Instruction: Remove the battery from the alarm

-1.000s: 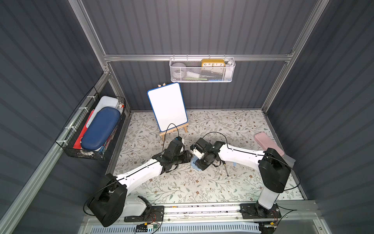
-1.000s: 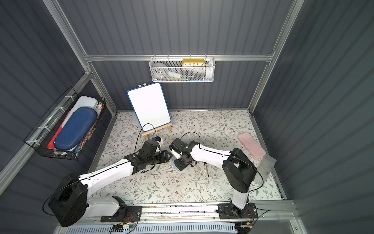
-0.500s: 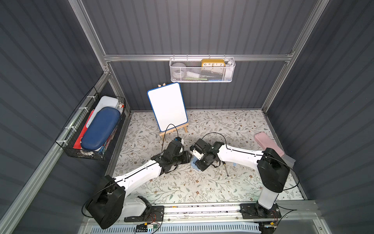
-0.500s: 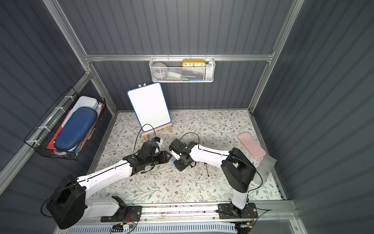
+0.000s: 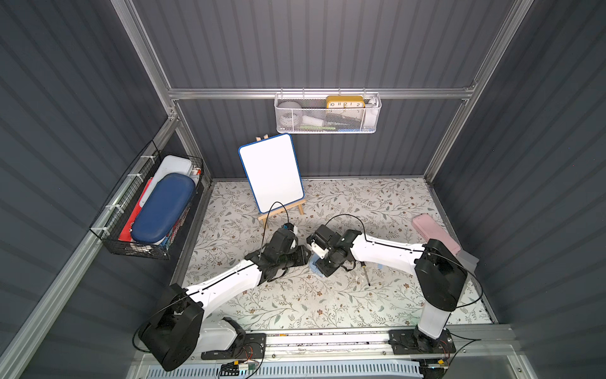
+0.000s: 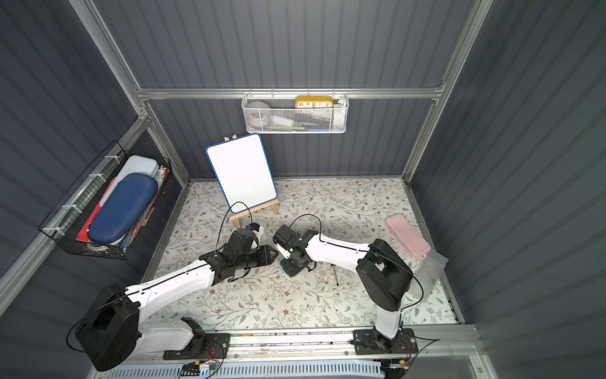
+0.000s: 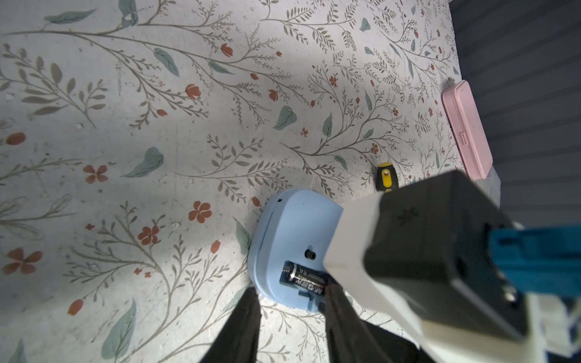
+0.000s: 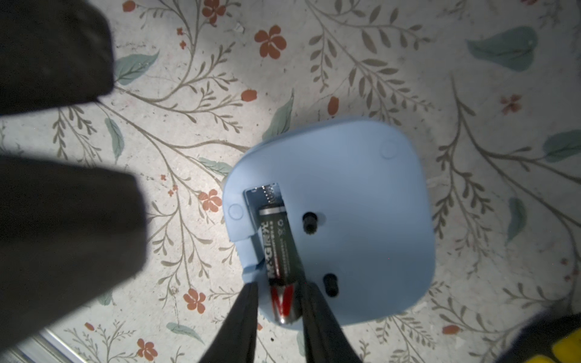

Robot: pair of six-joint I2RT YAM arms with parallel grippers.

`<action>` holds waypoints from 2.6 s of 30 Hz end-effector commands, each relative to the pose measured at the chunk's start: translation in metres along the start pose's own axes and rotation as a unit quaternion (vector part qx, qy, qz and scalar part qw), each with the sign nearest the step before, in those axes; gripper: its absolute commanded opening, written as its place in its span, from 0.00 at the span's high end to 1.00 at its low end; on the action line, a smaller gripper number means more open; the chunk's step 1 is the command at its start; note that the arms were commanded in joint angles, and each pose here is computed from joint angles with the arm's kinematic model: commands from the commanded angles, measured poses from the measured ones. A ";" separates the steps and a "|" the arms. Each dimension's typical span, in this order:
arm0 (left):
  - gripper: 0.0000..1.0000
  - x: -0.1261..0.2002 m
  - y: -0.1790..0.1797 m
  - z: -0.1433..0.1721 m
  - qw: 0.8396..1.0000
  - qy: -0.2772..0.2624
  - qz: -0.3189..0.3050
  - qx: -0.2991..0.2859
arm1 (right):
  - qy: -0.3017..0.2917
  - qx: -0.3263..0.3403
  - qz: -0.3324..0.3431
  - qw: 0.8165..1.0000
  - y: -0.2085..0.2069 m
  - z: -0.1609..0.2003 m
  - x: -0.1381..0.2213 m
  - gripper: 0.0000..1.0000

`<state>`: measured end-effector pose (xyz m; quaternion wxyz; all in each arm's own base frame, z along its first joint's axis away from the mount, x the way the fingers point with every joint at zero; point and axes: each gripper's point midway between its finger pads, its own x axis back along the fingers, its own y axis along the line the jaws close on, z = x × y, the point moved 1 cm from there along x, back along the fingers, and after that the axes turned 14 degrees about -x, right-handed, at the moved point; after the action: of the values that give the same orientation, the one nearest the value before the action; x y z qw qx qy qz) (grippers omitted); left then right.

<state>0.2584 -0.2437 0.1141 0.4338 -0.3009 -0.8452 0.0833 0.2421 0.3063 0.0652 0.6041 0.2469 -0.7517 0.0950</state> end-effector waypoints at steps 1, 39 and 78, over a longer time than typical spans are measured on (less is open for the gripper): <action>0.62 0.005 -0.002 0.001 1.000 -0.005 0.008 0.003 | 0.016 0.004 0.001 1.000 0.003 0.005 -0.006 0.72; 0.64 0.005 -0.002 -0.001 1.000 -0.007 0.006 -0.001 | -0.006 -0.001 0.000 1.000 0.001 0.006 0.004 0.88; 0.64 0.002 -0.003 -0.004 1.000 -0.009 0.007 -0.004 | -0.083 -0.073 0.058 0.992 -0.046 -0.010 0.034 0.96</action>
<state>0.2573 -0.2427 0.1162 0.4295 -0.3024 -0.8467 0.0847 0.2606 0.2696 0.0870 0.5609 0.1822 -0.8046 0.0694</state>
